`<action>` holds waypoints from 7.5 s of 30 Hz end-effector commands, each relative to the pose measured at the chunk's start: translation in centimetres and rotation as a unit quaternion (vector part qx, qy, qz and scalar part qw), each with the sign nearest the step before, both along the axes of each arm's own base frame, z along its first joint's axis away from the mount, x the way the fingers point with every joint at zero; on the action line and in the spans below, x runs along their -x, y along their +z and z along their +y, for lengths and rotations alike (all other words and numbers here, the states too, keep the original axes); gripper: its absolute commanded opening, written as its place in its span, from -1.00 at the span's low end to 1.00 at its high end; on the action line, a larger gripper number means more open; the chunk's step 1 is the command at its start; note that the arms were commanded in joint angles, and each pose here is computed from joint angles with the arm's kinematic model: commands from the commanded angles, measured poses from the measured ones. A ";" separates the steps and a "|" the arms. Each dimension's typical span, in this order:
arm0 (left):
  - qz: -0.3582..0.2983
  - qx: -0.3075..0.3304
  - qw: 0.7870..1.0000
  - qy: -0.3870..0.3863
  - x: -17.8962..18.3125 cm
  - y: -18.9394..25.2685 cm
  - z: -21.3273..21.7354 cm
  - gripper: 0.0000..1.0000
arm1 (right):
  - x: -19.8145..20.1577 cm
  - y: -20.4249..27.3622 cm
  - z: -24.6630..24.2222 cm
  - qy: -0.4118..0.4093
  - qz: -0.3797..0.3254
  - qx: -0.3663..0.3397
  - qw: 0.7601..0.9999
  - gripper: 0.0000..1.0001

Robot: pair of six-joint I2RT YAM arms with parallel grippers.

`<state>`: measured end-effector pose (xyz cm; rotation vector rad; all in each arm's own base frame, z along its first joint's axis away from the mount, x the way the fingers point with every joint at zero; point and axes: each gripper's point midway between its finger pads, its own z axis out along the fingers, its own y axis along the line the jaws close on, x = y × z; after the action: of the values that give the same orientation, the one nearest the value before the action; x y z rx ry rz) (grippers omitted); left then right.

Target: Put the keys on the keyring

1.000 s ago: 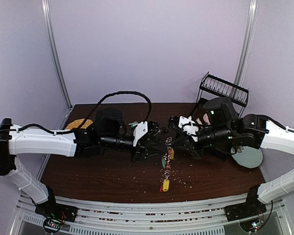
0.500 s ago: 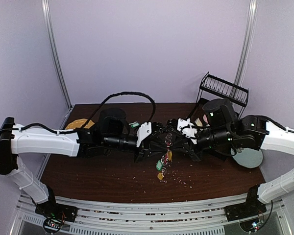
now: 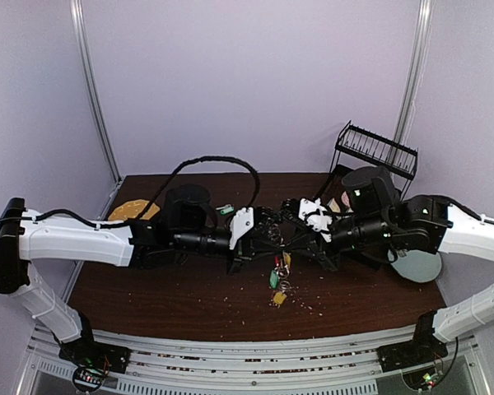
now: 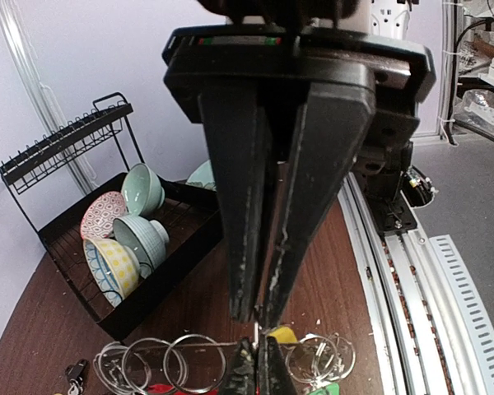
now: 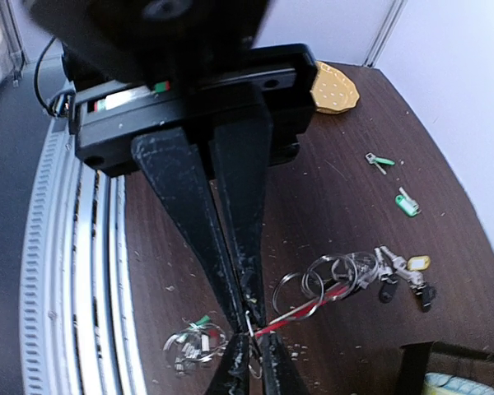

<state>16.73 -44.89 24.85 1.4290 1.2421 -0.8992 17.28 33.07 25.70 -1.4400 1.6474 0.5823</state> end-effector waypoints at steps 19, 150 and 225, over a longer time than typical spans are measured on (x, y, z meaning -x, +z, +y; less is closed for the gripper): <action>-0.066 0.173 0.983 -0.010 1.8 5.7 1.6 -1.00 | 1.3 3.5 0.1 0.068 0.121 -0.240 0.961 -0.44; -0.023 0.081 0.996 0.010 -0.3 4.0 -1.3 -0.67 | 0.0 2.3 -1.0 -0.007 -0.030 0.048 0.998 -1.00; -0.041 0.298 0.954 -0.013 2.9 9.0 1.0 -1.00 | 0.7 6.2 -2.3 0.027 0.031 -0.228 0.973 -0.32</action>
<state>14.00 -44.76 31.25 1.0511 0.8505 -1.1053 15.47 31.40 31.54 -1.1835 1.4011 1.0762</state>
